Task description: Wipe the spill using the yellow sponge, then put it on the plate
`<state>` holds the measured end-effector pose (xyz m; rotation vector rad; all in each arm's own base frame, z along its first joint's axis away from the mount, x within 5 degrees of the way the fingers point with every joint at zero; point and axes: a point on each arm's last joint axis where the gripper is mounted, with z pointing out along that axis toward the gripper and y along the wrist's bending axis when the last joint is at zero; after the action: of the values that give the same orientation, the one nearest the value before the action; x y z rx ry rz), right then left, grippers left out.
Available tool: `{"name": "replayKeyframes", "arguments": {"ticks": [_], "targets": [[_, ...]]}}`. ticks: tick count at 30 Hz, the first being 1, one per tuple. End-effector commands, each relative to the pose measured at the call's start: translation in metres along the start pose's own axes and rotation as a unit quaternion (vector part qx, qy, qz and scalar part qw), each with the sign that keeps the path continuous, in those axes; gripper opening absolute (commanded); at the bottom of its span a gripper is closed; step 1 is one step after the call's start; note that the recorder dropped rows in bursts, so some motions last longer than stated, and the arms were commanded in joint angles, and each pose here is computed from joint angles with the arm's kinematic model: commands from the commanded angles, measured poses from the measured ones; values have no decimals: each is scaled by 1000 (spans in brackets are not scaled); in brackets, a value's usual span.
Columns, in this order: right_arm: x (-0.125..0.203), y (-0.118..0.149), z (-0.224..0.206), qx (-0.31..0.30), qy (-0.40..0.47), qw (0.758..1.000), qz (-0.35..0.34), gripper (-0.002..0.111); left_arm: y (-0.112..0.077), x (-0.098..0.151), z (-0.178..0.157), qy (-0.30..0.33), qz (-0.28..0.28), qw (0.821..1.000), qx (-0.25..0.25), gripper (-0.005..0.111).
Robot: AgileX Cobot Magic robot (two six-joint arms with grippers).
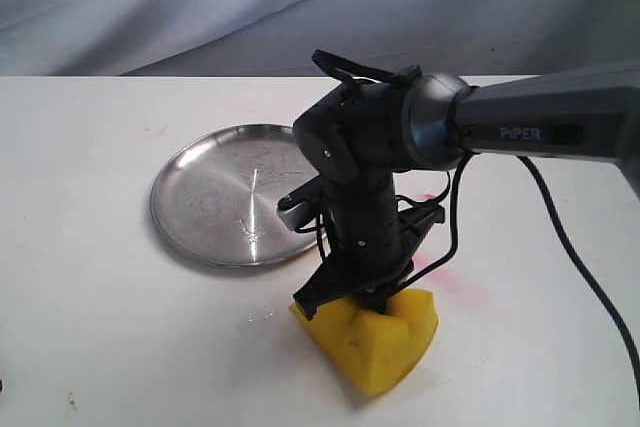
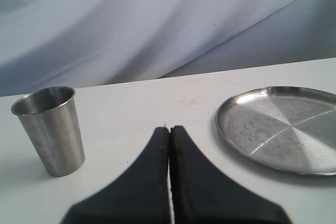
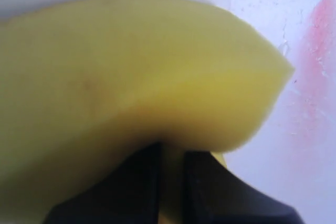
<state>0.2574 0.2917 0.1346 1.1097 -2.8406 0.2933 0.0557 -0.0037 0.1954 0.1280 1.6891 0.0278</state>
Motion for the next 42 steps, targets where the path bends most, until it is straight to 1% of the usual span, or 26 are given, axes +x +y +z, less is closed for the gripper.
{"name": "replayKeyframes", "arguments": {"ticks": [1,4,7,12,14,18,20,24,26,28,31,35,39,42], "targets": [[-8,1,31,-19,7,1000,-15,0,0,1,0,-3,-1,1000,2,0],[-8,10,47,-49,33,998,-20,0,0,1,0,-3,-1,1000,2,0],[-7,23,47,-87,32,995,-33,0,0,1,0,-3,-1,1000,2,0],[-8,55,35,-169,-1,984,-61,0,0,1,0,-3,-1,1000,2,0],[-9,68,32,-205,-21,976,-63,0,0,1,0,-3,-1,1000,2,0],[-16,81,25,-266,-63,961,-52,0,0,1,0,-3,-1,1000,2,0],[-17,84,21,-283,-76,955,-48,0,0,1,0,-3,-1,1000,2,0],[-18,77,-7,-285,-125,949,-48,0,0,1,0,-3,-1,1000,2,0],[-16,70,-34,-286,-173,941,-48,0,0,1,0,-3,-1,1000,2,0],[-12,62,-64,-288,-222,930,-44,0,0,1,0,-3,-1,1000,2,0],[0,45,-113,-287,-306,907,-36,0,0,1,0,-3,-1,1000,2,0],[19,14,-163,-279,-393,876,-14,0,0,1,0,-3,-1,1000,2,0],[27,-15,-186,-267,-448,853,20,0,0,1,0,-3,-1,1000,2,0],[22,-28,-183,-260,-452,852,44,0,0,1,0,-3,-1,1000,2,0]]}}
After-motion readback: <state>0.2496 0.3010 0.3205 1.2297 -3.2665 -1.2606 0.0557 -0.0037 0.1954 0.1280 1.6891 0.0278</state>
